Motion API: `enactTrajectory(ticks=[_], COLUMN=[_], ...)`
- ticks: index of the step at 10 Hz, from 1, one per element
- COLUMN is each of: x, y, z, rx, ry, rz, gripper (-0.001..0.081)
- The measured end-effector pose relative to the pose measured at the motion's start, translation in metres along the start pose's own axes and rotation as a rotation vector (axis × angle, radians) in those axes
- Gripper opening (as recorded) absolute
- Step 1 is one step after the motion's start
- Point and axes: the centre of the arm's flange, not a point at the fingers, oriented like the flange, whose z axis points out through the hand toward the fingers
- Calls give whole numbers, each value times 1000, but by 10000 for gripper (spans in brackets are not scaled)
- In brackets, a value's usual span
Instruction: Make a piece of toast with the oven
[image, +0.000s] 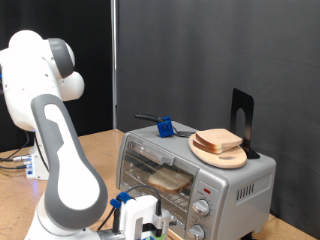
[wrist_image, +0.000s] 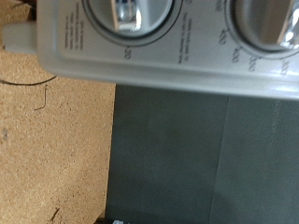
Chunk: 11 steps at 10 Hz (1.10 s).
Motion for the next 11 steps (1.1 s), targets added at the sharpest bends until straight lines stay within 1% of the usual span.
enactTrajectory(ticks=[2, 3, 5, 8, 11], x=[7, 7, 5, 0, -1], y=[0, 1, 0, 5, 8], z=[12, 20, 33, 53, 67], rx=[30, 40, 45, 40, 54], ry=[-18, -31, -54, -81, -73], rz=[-1, 1, 2, 16, 32], gripper=[680, 680, 680, 680, 671])
